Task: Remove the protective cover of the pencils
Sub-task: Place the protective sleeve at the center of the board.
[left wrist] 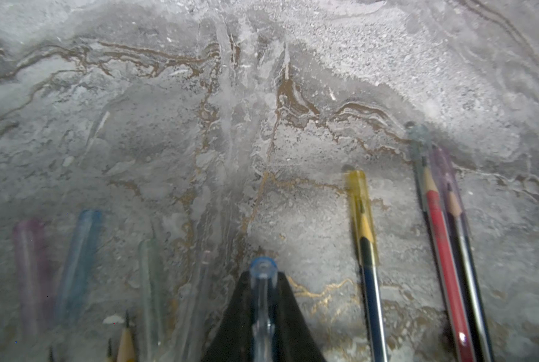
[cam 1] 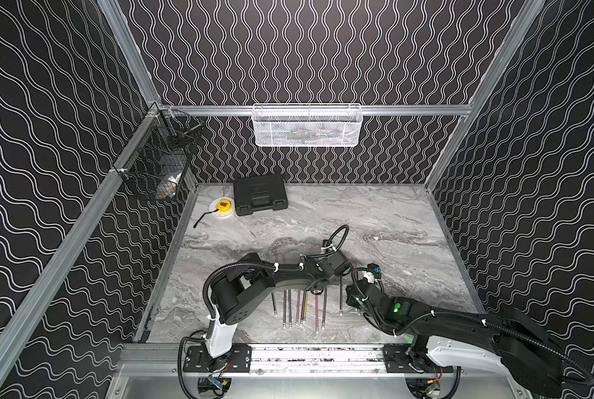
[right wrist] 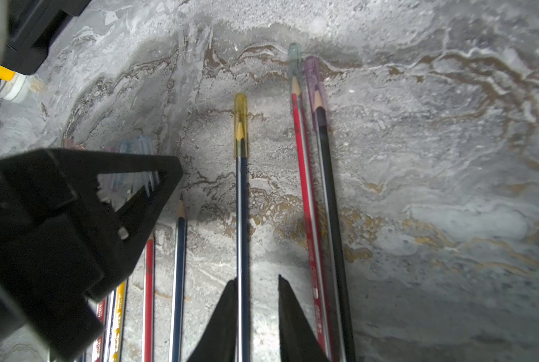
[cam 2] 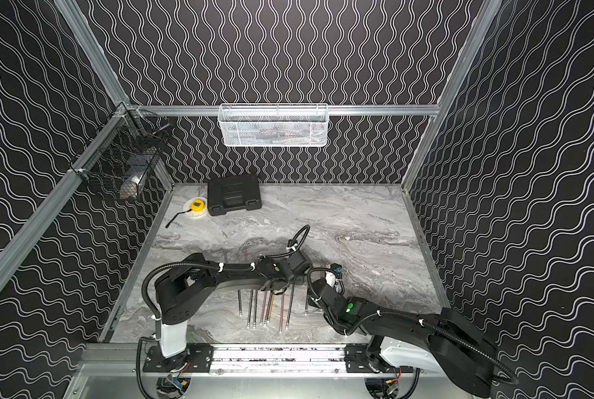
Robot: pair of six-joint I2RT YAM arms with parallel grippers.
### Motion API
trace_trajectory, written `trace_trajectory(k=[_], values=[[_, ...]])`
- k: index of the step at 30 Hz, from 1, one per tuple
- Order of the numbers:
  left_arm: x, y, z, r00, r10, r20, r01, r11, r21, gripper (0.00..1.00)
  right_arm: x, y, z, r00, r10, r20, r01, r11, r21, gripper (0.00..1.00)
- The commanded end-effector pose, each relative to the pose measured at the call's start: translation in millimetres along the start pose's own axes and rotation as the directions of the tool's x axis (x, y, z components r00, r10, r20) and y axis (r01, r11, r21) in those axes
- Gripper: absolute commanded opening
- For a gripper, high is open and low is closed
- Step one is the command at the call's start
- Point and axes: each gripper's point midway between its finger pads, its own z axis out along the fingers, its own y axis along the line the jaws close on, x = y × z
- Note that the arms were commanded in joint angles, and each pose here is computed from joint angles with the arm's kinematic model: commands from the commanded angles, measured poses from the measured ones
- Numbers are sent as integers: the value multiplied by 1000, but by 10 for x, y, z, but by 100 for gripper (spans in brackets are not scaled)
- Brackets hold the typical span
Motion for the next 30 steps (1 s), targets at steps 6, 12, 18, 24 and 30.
trace_trajectory(k=[6, 12, 18, 24, 30], values=[[22, 120, 28, 999, 40, -13, -41, 996, -74, 18, -25, 44, 1, 1000, 19, 12, -19, 1000, -22, 24], [30, 87, 38, 999, 37, -14, -37, 998, -55, 21, -21, 46, 5, 1000, 17, 9, -17, 1000, -20, 24], [30, 83, 39, 999, 37, -16, -38, 998, -54, 21, -24, 38, -1, 1000, 21, 11, -21, 1000, -22, 24], [-2, 80, -1, 1000, 27, -3, -28, 999, -47, 21, -27, 36, -6, 1000, 18, 13, -17, 1000, -22, 24], [-80, 13, -70, 1000, 17, 14, -17, 1000, -14, 23, -34, 35, -10, 1000, -5, 1, 5, 1000, 9, 22]])
